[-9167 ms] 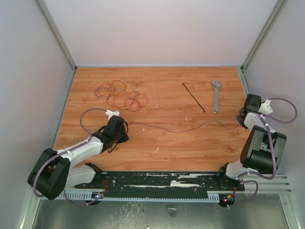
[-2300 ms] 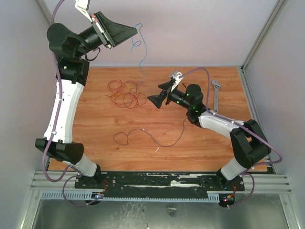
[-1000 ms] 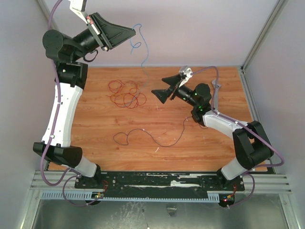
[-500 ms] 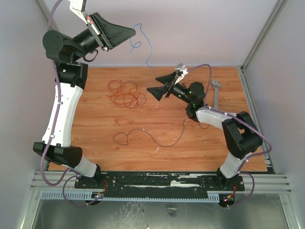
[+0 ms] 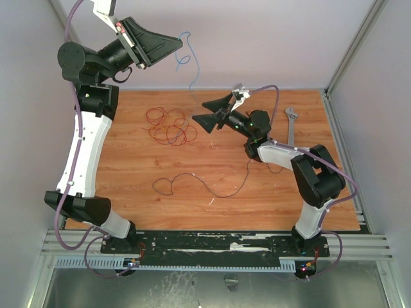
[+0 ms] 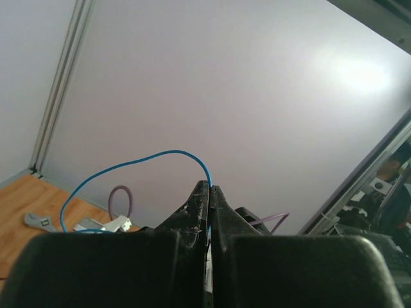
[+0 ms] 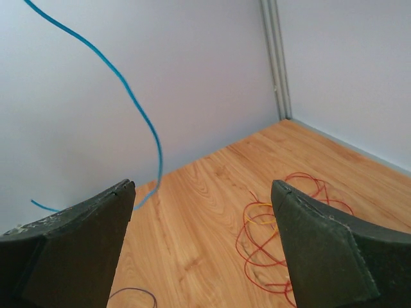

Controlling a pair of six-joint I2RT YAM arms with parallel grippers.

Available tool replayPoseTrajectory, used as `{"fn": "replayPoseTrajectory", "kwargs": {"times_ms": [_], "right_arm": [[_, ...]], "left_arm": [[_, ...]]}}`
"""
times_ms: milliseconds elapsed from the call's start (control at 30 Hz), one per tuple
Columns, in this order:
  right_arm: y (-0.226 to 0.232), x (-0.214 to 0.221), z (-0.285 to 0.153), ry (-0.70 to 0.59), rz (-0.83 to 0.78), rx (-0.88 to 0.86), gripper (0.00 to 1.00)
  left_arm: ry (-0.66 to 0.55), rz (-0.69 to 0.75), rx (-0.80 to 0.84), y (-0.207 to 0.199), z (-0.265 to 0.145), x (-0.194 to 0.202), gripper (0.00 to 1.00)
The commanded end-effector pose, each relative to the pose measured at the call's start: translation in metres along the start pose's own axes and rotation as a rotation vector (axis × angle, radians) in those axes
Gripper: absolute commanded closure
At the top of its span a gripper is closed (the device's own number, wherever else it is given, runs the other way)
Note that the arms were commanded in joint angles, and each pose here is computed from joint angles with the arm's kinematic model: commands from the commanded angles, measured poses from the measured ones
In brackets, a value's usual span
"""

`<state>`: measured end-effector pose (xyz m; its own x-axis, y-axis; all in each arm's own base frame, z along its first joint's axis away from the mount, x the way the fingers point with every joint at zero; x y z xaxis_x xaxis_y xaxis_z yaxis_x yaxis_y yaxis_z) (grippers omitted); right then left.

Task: Zip-tie the wires
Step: Straighten the cable at the center of the board.

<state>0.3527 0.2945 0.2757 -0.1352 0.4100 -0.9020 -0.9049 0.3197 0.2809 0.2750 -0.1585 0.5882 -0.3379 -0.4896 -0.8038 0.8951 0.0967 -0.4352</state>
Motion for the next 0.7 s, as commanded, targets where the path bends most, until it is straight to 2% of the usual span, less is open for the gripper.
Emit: {"fn": "replayPoseTrajectory", "kwargs": {"times_ms": [0,133,200,300,367,433,533,667], "right_arm": [[0.018,-0.007,0.014,-0.044,0.006,-0.109,0.12],[0.020,-0.002,0.020,-0.035,0.013,-0.123,0.17],[0.018,0.001,0.020,-0.028,0.015,-0.115,0.34],[0.014,0.001,0.016,0.000,0.014,-0.062,0.68],[0.012,-0.004,0.009,0.021,0.004,0.003,0.86],[0.007,-0.007,-0.005,0.057,-0.006,0.096,0.98],[-0.003,-0.015,-0.032,0.142,-0.046,0.260,1.00],[-0.015,-0.019,-0.078,0.366,-0.137,0.524,1.00]], "left_arm": [[-0.003,0.030,0.028,-0.015,-0.004,-0.003,1.00],[-0.002,0.031,0.030,-0.016,-0.004,-0.003,1.00],[-0.002,0.035,0.031,-0.017,-0.004,-0.004,1.00],[0.002,0.051,0.006,-0.015,-0.005,-0.003,1.00],[0.007,0.074,-0.042,-0.008,-0.008,-0.002,1.00],[0.012,0.093,-0.128,0.006,-0.014,0.001,1.00],[0.020,0.129,-0.299,0.032,-0.028,0.009,1.00],[0.050,0.160,-0.556,0.068,-0.054,0.030,1.00]]}}
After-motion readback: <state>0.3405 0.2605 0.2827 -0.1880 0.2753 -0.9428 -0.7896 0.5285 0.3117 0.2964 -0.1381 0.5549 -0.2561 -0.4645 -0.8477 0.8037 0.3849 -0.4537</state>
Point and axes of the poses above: each gripper's point midway between its finger pads, its own z axis out along the fingers, its own y axis along the line the jaws close on, x = y × z, the point moved 7 cm from there along -z, back along the fingers
